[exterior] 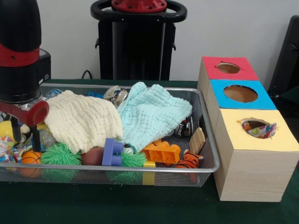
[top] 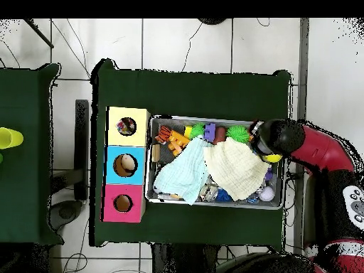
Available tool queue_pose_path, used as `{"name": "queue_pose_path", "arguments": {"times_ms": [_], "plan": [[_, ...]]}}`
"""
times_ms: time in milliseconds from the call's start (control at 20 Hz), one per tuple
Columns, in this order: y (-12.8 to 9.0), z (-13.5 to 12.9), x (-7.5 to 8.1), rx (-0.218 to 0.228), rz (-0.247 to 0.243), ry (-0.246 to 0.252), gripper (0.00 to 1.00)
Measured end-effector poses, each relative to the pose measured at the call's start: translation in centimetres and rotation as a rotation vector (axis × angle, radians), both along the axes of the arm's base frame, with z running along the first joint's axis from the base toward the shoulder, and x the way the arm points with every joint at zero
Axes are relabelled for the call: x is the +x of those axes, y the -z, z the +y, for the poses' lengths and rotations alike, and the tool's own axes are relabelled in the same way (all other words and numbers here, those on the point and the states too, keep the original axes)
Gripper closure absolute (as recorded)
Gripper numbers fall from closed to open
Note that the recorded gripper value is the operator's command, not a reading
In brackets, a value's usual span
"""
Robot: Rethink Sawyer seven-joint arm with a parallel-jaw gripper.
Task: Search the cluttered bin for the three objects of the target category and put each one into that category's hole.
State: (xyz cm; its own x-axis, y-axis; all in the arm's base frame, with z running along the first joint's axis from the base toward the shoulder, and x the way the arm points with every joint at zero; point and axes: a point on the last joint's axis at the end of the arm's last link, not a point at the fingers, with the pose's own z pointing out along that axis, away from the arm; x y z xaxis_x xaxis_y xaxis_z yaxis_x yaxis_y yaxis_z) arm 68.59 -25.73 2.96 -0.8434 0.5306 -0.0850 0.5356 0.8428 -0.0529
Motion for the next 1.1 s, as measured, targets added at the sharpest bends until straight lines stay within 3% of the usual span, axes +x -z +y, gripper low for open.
{"name": "queue_pose_path", "arguments": {"times_ms": [350,1100], "plan": [[0.5,-0.1,0.5,-0.017,-0.045,-0.004,0.00],[3.7,0.6,-0.8,0.012,-0.006,-0.001,0.00]]}}
